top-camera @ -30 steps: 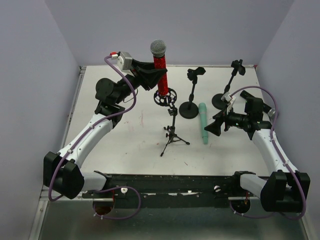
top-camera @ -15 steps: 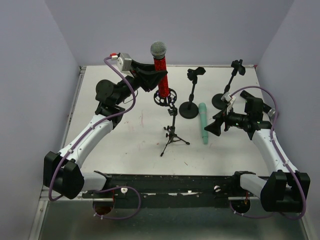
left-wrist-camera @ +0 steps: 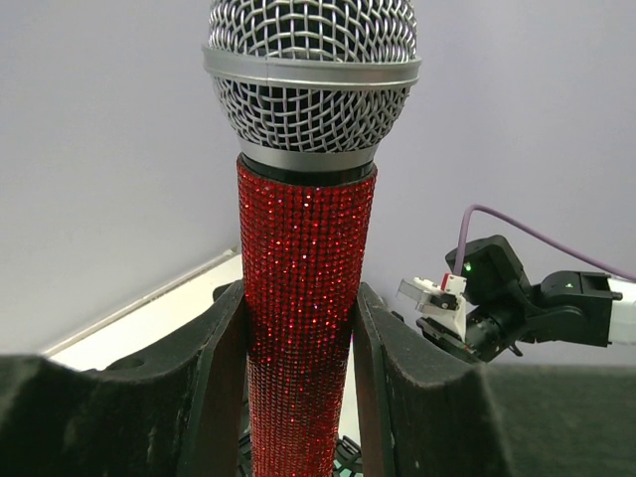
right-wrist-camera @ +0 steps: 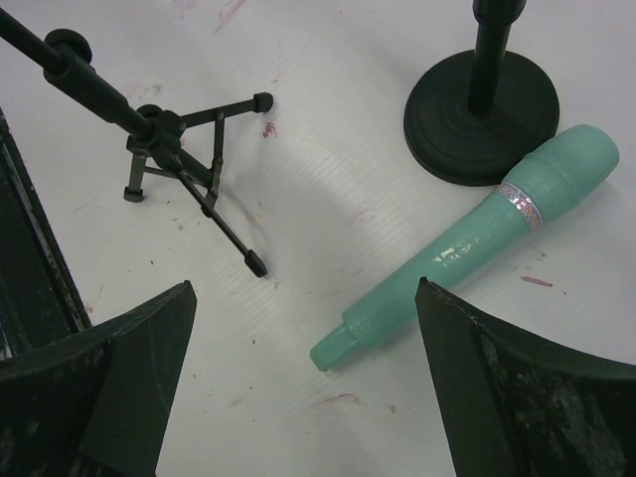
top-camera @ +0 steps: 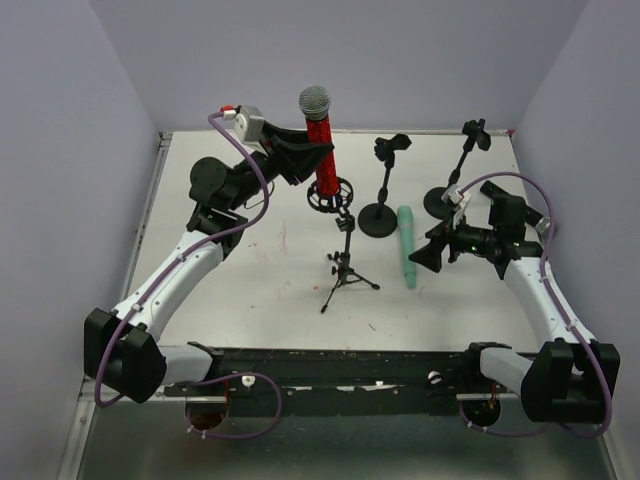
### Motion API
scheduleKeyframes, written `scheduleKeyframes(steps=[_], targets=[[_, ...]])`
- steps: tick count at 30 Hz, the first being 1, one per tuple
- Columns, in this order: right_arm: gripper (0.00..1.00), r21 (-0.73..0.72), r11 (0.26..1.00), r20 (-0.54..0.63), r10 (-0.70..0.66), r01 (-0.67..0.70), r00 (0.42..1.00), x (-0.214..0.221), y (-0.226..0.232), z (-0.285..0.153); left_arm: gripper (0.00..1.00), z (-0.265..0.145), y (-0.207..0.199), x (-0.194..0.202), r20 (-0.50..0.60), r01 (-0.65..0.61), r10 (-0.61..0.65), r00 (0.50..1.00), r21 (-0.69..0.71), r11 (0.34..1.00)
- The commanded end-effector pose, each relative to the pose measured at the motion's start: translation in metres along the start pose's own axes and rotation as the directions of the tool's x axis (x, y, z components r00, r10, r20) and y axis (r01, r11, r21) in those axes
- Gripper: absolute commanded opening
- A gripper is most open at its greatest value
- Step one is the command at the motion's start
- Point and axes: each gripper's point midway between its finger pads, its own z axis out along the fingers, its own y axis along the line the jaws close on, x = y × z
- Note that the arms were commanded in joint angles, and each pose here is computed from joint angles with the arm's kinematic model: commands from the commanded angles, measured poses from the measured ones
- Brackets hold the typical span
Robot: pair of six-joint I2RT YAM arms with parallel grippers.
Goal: Attach the microphones to the stand
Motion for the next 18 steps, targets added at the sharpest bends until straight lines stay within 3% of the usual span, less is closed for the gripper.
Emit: scheduleKeyframes(steps=[1,8,13,18], targets=[[1.0,-0.016,1.0,-0.01,-0.024,0.024,1.0,-0.001,0.0,0.001,0.0,-0.005,-0.004,0.033,-0.158,0.084,-0.081,0.984,0.012,0.996],[1.0,-0.062,0.997,-0.018,-0.055,0.053,0.998,0.006,0.006,0.002,0.0,-0.003,0.003,0.042,-0.266,0.106,-0.112,0.957,-0.039,0.994],[1.0,-0.092,0.994,-0.029,-0.063,0.06,0.998,0.01,0.009,0.003,0.0,-0.004,0.007,0.057,-0.314,0.203,-0.221,0.923,-0.09,0.975],[1.0,-0.105,0.992,-0.026,-0.076,0.073,0.997,0.011,0.011,0.003,0.0,-0.007,0.012,0.069,-0.295,0.264,-0.29,0.91,-0.126,0.956]])
